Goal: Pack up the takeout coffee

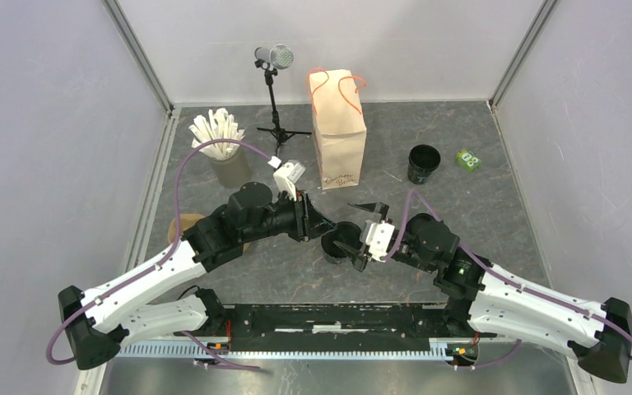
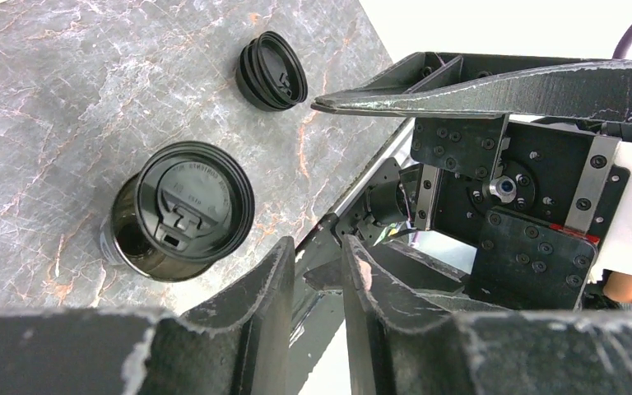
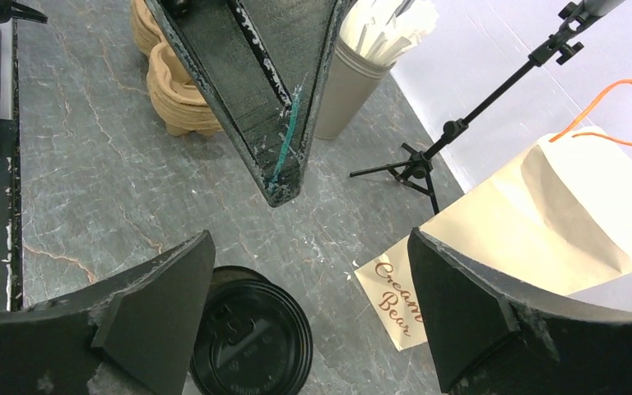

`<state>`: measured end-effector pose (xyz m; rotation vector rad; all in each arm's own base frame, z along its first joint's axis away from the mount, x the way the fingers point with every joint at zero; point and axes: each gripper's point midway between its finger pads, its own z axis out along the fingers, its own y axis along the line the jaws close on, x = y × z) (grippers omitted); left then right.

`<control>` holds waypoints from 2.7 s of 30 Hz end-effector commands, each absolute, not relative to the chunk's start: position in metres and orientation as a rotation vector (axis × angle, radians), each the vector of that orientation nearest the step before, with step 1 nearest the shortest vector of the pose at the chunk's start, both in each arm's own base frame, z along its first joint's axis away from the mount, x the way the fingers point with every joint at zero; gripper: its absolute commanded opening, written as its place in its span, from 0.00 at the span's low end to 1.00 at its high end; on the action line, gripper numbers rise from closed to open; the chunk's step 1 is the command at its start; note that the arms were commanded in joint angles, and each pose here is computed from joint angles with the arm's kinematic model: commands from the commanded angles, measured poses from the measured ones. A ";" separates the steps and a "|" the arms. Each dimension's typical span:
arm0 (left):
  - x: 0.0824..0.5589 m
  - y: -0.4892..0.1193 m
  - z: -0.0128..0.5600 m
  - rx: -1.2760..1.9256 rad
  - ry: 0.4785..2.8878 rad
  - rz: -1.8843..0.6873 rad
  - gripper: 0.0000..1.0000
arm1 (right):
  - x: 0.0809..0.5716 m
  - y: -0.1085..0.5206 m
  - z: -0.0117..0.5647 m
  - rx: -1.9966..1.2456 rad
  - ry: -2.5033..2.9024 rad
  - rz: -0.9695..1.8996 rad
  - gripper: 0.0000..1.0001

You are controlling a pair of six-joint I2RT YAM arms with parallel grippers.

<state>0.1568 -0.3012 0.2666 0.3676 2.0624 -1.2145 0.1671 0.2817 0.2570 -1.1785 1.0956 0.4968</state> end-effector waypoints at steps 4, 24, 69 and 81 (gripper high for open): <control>0.171 -0.290 0.259 0.378 2.049 -1.074 0.45 | 0.178 0.279 0.268 -1.073 1.174 0.499 0.93; 0.213 -0.224 0.242 0.431 2.116 -0.665 0.83 | 0.207 0.185 0.154 -0.394 1.941 0.279 0.68; 0.200 -0.186 0.213 0.590 2.110 -0.472 1.00 | 0.208 0.149 0.028 -0.345 2.247 0.280 0.26; 0.207 -0.212 0.226 0.521 2.129 -0.594 0.98 | 0.223 0.147 0.062 -0.279 2.145 0.287 0.13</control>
